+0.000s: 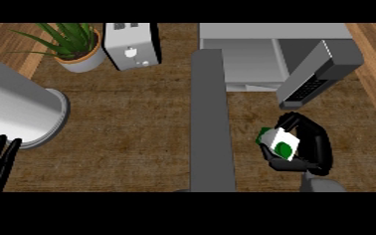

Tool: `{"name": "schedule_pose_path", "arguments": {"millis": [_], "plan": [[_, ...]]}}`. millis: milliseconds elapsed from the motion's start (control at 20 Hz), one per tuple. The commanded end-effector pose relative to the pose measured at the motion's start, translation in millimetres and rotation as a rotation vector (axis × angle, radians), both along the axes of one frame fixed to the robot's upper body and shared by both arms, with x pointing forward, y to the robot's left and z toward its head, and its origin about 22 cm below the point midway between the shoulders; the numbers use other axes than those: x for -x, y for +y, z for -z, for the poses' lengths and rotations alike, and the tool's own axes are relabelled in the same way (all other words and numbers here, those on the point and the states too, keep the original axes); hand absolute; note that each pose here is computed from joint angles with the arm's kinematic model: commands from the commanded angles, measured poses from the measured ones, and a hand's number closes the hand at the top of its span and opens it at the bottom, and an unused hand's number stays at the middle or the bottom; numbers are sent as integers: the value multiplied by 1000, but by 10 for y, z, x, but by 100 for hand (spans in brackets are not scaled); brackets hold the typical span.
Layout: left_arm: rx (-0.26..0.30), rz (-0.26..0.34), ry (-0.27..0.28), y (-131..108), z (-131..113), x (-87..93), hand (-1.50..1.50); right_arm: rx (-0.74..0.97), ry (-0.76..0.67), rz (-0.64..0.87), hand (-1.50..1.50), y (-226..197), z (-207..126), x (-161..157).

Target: Pick up the milk, place it into the microwave and close the microwave

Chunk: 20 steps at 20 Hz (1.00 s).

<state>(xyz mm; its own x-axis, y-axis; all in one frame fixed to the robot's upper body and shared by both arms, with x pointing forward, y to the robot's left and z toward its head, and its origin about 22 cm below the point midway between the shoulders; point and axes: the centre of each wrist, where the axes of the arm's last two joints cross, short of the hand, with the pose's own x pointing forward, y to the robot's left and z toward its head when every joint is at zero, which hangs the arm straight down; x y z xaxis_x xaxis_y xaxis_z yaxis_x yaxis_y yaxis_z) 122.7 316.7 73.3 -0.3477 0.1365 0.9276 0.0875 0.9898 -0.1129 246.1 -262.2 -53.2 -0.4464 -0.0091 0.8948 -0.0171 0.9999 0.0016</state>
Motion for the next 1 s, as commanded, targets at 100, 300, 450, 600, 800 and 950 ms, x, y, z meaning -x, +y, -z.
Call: {"name": "schedule_pose_path", "arguments": {"millis": [100,300,450,600,800,950], "plan": [[-4,1,5,-1,195,30,-150,96,-2,63,150,328,-424,-189],[-4,4,5,70,77,-49,-150,134,44,76,150,390,-359,-688],[-18,-16,15,72,59,-32,-150,139,76,83,150,583,-717,-926],[-26,-18,17,63,89,18,-150,168,77,64,150,628,-501,-1068],[-12,-1,-5,177,172,20,-150,153,90,71,150,645,-684,-1505],[-15,16,2,189,87,-82,-150,200,87,69,150,635,-629,-1623]]}}
